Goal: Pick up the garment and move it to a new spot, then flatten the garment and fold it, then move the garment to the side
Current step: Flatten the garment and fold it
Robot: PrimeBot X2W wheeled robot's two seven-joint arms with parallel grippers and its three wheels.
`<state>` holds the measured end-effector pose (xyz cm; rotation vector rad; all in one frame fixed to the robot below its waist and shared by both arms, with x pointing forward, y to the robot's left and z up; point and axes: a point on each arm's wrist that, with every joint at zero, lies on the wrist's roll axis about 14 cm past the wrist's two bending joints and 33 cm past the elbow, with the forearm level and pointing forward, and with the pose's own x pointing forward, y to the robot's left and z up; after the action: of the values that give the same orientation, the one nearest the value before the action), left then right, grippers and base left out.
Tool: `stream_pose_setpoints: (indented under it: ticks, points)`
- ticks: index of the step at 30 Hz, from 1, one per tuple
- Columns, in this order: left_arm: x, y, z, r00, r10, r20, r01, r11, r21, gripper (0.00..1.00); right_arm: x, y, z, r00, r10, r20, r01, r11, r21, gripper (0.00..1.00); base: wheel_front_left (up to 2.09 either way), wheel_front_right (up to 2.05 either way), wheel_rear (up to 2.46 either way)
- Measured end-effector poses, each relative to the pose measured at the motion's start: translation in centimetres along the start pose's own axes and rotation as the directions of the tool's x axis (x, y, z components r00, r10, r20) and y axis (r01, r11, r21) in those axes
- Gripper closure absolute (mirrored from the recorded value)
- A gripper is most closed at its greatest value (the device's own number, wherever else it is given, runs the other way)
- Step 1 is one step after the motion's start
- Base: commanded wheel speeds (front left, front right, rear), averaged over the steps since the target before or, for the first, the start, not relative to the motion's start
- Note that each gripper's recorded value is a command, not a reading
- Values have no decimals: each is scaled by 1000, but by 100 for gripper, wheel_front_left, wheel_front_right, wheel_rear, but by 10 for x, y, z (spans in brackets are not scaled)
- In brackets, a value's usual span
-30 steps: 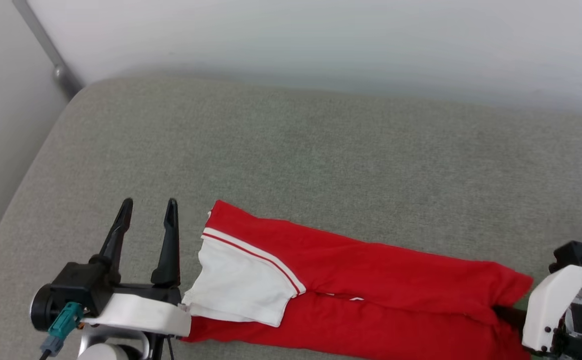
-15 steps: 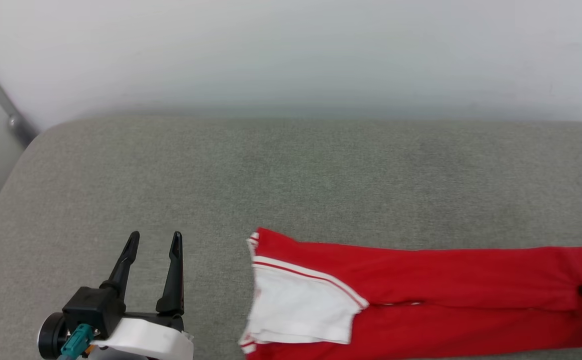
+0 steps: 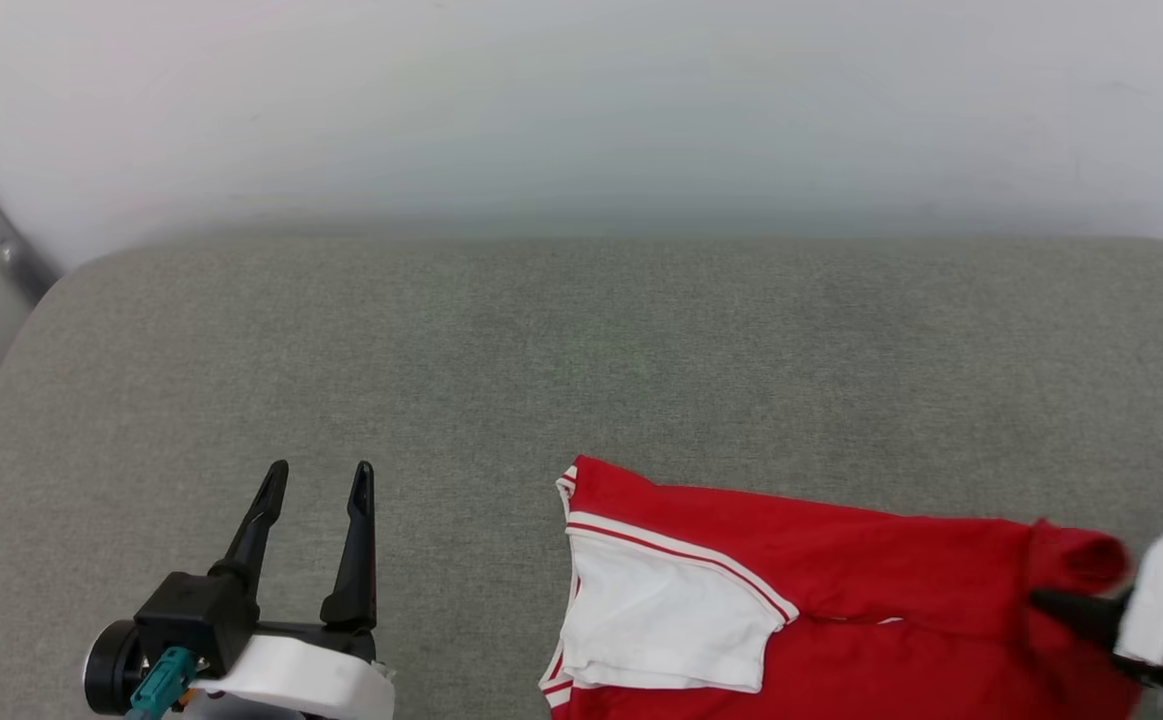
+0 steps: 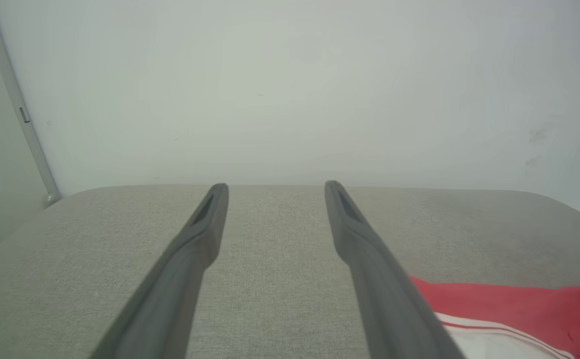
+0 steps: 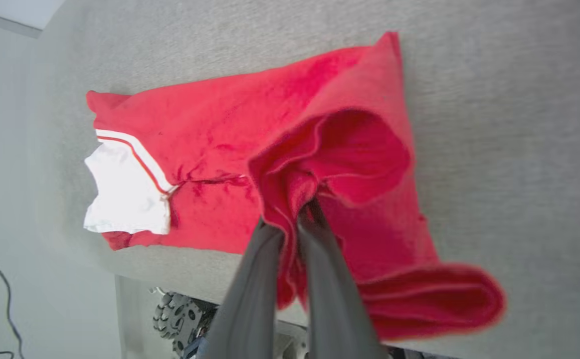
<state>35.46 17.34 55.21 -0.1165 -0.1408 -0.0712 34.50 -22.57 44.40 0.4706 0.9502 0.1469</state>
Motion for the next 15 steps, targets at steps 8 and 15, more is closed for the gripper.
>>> stream_pose_setpoints:
  ticks: [8,15]
  points:
    - [1,9,3,1000,20,4,-21,1000,13,0,42,134,-30,907,384,-173,-389,921,3,100,0,0,0]
    - [3,15,1,999,49,-1,-49,999,6,0,68,204,-49,821,503,-269,-534,843,-54,100,0,0,0]
